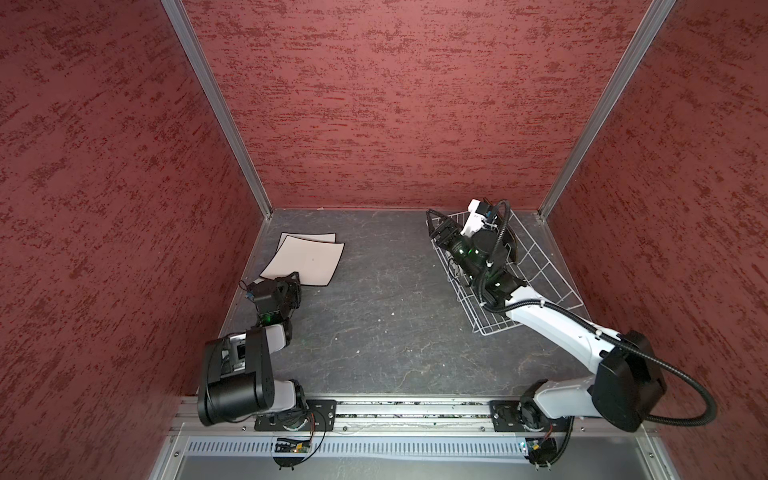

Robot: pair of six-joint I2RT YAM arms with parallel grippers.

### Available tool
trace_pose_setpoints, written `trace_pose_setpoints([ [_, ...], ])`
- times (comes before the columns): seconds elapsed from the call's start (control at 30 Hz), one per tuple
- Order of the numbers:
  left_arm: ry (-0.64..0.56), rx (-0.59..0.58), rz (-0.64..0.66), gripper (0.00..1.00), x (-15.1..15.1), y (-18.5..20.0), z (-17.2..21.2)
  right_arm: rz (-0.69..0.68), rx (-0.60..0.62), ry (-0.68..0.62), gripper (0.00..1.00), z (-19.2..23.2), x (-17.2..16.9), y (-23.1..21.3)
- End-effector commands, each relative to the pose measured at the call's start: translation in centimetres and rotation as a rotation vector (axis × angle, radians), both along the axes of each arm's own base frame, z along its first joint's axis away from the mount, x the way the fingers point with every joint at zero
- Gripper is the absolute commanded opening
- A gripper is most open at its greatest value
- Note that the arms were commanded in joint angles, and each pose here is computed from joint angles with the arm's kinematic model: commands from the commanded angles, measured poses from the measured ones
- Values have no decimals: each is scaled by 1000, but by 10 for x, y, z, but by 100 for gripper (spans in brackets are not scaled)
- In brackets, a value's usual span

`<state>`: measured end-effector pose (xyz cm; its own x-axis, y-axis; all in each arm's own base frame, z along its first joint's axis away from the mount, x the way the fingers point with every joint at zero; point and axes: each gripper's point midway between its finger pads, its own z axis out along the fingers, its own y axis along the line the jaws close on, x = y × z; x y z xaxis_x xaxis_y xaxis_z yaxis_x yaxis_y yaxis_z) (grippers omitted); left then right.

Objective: Unload the plates from the dish rack
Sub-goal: 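Lower the plate onto the first plate with left gripper while right descends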

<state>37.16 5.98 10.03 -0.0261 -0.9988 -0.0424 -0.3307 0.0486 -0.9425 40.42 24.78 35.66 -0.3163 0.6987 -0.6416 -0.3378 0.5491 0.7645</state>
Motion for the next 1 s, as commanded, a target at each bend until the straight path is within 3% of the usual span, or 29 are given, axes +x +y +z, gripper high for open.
trace_pose_setpoints([
  [0.0,-335,21,-64,0,29,-1,89,45,0,-2,75,7,3,8],
  [0.97,-332,91,33,0,63,39,70,35,-27,76,76,-21,28,1],
])
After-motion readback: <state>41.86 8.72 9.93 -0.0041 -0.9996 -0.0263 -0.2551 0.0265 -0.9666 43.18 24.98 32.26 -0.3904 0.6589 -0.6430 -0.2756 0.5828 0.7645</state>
